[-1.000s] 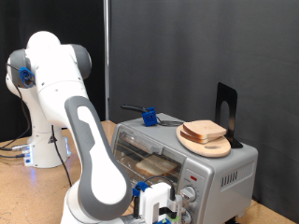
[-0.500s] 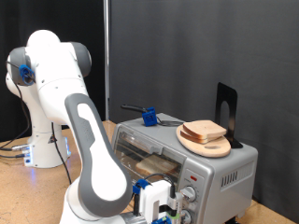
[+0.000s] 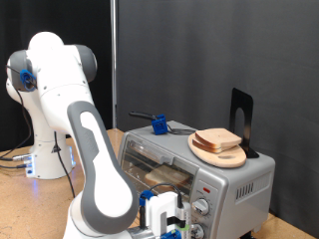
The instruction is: Make a piece of toast with the oven
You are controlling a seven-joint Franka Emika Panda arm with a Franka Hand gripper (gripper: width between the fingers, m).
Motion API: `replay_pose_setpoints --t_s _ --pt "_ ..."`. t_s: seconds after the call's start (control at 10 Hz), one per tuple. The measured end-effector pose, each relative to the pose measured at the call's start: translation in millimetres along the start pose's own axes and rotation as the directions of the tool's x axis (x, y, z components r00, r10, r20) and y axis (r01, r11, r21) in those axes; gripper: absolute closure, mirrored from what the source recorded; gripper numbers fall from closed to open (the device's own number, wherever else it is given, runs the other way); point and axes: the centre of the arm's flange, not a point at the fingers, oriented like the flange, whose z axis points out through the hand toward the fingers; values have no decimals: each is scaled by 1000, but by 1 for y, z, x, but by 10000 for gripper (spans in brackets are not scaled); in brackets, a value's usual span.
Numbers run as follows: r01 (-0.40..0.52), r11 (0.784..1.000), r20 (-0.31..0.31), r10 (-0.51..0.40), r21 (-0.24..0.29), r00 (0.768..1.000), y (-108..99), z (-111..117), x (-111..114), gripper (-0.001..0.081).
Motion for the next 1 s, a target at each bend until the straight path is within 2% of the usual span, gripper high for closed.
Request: replay_pose_setpoints --t_s 0.3,0.6,0.8,1.0 --pt "146 989 31 -147 38 989 4 0 3 711" --pt "284 953 86 -293 108 952 8 1 11 709" --pt "329 932 115 -347 150 931 10 2 16 708" --pt "329 930 125 -350 163 928 11 2 18 704"
